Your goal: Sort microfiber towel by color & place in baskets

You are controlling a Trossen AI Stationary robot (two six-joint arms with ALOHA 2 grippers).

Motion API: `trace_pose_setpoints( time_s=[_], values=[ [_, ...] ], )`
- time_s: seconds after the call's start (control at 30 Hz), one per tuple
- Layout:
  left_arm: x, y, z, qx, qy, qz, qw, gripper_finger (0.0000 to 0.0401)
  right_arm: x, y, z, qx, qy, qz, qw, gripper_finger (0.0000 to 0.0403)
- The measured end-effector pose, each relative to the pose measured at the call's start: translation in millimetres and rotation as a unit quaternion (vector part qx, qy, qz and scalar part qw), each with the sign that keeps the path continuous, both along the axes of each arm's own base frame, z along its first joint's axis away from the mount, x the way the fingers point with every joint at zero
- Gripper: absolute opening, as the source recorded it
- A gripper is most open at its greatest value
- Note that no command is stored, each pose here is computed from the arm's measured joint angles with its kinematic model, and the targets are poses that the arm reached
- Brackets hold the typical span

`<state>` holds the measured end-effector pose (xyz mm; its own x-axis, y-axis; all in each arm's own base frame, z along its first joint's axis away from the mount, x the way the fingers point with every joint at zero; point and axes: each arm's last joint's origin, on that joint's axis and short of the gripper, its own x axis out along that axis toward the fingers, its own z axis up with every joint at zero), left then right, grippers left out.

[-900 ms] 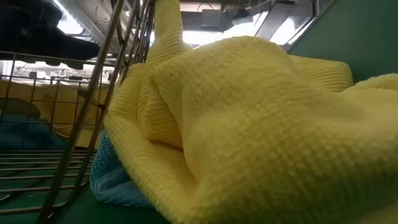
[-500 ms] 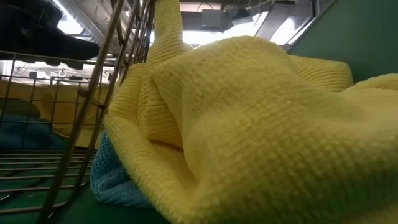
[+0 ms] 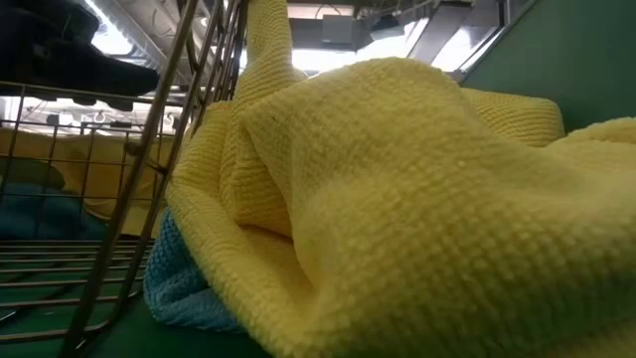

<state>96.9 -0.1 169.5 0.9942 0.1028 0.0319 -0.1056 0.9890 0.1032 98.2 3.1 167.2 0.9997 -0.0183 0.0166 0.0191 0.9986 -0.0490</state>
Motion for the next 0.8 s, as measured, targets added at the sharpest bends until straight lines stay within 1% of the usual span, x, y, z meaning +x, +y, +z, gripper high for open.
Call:
trace_pose_setpoints(
  time_s=[0.43,0.67,0.8],
  values=[
    [0.0,0.0,-0.1,-0.001,0.000,0.000,1.000,0.0096,0.0,0.0,0.0,0.000,0.000,0.000,1.000,0.0209],
    [0.0,0.0,0.7,-0.039,-0.008,-0.001,0.999,0.0096,0.0,0.0,0.0,0.000,0.000,0.000,1.000,0.0209],
    [-0.3,0.0,5.1,-0.039,-0.031,-0.002,0.999,0.0096,0.0,0.0,0.0,0.000,0.000,0.000,1.000,0.0209]
  ],
)
